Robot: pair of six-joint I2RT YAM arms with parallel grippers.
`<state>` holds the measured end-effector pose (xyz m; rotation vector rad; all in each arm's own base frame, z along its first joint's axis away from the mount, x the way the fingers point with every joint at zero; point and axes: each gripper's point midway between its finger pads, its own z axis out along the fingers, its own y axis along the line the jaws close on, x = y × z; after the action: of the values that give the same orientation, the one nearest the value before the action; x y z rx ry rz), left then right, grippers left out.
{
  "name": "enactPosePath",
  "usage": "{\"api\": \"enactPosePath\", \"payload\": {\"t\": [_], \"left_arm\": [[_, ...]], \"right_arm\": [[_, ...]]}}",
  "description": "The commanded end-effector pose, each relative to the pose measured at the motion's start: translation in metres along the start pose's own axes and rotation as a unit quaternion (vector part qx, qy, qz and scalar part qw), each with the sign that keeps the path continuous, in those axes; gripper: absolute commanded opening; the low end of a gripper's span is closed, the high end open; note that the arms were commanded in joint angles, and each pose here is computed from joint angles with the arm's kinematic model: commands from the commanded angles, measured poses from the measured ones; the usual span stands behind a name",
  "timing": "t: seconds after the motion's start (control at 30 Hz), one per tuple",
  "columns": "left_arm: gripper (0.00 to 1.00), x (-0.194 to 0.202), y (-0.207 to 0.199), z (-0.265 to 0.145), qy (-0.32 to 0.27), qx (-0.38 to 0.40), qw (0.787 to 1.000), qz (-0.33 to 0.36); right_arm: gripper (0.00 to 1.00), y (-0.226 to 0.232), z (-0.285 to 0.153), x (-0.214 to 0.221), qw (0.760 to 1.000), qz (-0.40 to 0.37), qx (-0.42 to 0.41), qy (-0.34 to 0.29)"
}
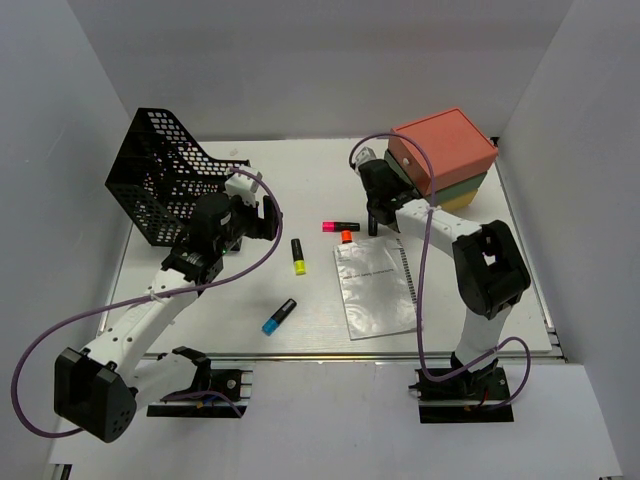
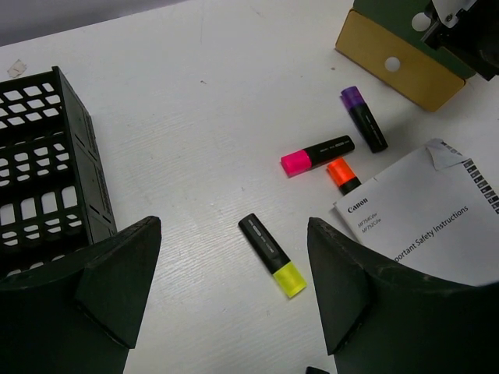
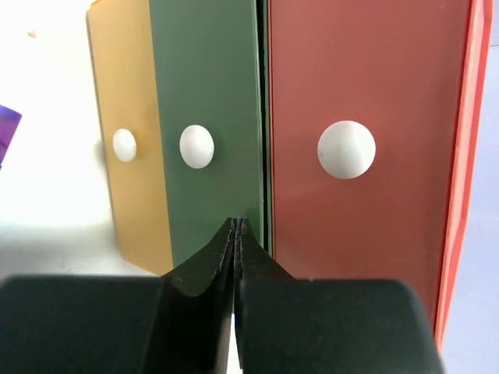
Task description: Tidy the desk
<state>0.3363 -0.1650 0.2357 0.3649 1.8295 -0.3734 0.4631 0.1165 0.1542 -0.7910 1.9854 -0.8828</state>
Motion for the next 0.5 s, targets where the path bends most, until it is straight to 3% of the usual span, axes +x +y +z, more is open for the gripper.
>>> {"api": "enactPosePath", "payload": {"t": [0.0,0.3,0.4,0.47], "left_arm": [[0.85,-0.002,-0.006,0.000,-0.007,0.014,1.000,-0.001],[0.86,0.001,-0.010,0.002,-0.006,0.023,1.000,-0.012],[0.93,0.000,-0.015,0.002,-0.013,0.035,0.999,-0.029],[0.98,0.002,-0.021,0.004,-0.019,0.049,0.997,-0.048]], "right_arm": [[0.00,-0.015,0.005,0.003,0.999,0.002,0.038,0.007],[0.00,-0.020,0.007,0.007,0.999,-0.001,0.032,0.015],[0.00,-0.014,-0.006,0.009,1.000,0.000,-0.016,0.016],[0.00,-0.006,-0.024,-0.007,0.994,0.047,-0.094,-0.024]]}}
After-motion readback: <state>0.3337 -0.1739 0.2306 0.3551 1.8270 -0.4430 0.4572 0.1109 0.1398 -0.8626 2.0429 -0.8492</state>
